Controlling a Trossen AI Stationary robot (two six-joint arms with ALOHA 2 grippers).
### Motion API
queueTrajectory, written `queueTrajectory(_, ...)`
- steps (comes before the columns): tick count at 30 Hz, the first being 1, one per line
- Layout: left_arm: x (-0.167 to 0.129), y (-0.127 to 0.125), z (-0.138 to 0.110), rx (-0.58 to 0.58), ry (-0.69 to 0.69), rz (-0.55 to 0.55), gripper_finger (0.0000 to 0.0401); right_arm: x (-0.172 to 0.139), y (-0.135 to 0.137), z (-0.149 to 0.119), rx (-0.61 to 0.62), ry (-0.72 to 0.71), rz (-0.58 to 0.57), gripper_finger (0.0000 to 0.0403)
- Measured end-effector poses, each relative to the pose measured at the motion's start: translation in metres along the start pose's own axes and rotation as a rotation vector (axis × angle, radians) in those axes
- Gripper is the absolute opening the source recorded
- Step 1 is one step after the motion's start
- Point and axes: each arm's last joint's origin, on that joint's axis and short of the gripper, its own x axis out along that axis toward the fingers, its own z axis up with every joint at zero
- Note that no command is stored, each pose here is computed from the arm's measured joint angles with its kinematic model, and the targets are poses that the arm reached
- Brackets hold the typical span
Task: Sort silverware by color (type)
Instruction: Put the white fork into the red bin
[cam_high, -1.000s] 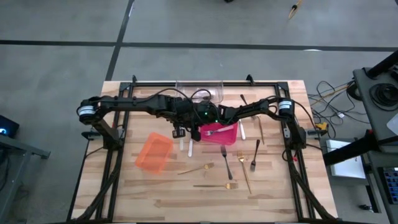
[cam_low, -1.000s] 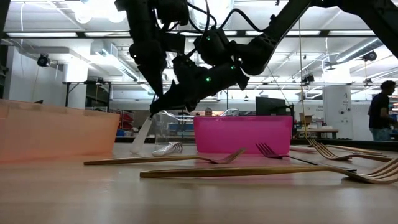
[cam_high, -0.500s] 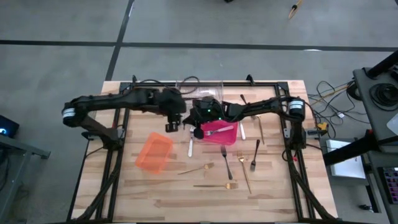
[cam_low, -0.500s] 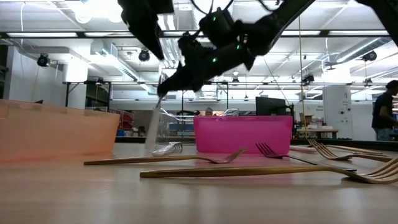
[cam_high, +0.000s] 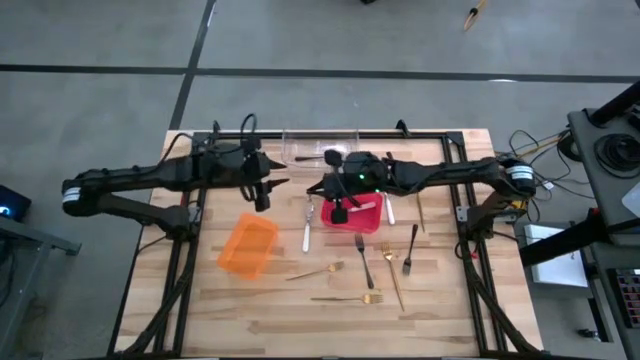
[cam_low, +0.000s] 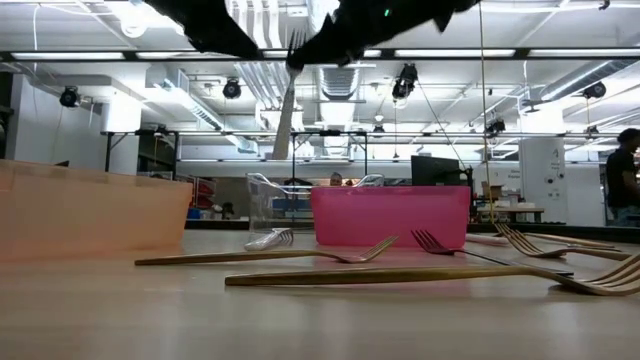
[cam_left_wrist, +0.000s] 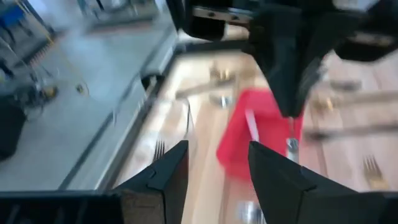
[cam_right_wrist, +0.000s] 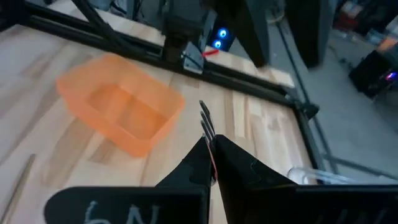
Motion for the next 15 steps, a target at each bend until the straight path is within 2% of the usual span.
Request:
queueTrajectory(6, 0.017, -0.008, -0.017, -0.032, -0.170, -0.016, 0.0148, -0.018, 0.011, 0.008, -0.062, 0.102, -0.102, 0.0008)
queueTrajectory(11, 0.029, -0.014, -0.028, -0.042, -0.217, -0.063, 0.0148, -0.025, 0.017, 0.012, -0.081, 0.218, -0.162, 0.0008)
queueTrajectory(15, 0.043, -0.018, -0.033, -0.047, -0.248, -0.104, 0.0157, -0.027, 0.020, 0.017, -0.108, 0.240, -0.174, 0.0008)
